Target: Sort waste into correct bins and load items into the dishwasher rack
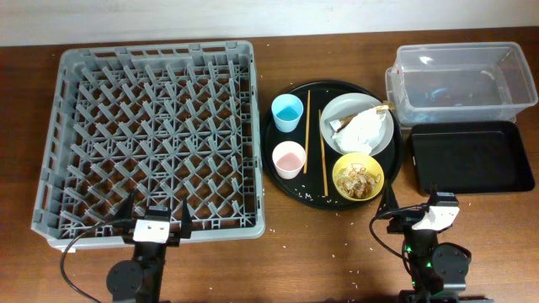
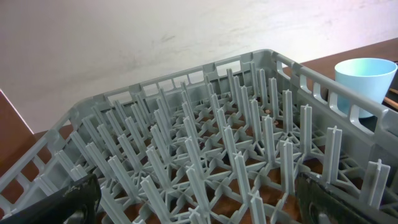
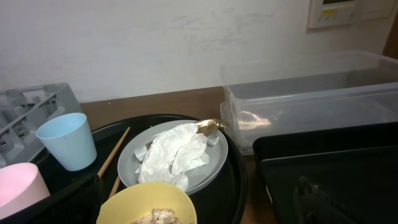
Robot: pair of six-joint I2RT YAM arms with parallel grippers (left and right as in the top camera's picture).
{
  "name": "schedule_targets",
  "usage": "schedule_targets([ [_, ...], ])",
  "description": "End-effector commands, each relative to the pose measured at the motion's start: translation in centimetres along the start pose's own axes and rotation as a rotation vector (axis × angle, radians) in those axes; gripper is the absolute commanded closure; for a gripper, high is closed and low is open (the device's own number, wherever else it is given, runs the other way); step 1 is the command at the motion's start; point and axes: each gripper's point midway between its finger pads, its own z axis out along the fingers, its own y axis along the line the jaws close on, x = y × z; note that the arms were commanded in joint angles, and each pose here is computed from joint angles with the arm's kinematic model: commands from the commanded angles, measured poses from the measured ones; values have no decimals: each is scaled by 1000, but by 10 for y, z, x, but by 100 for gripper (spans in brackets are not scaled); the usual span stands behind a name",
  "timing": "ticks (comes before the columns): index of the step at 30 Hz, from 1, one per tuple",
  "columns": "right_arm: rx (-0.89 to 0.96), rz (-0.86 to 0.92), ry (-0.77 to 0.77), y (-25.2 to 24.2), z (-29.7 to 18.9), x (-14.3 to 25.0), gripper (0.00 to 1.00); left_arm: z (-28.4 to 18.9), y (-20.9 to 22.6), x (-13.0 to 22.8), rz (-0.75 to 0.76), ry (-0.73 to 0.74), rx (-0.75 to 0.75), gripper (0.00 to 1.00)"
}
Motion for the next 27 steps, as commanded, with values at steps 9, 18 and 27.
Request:
schedule_targets([
  [9,36,-109,25,-6,1,7,2,0,-2,-1,16,-9,16,1],
  [18,35,-109,8,-6,1,3,2,0,-2,-1,16,-9,16,1],
  [27,-80,-123,-206,21,-12,-70,2,0,-2,-1,16,-9,16,1],
])
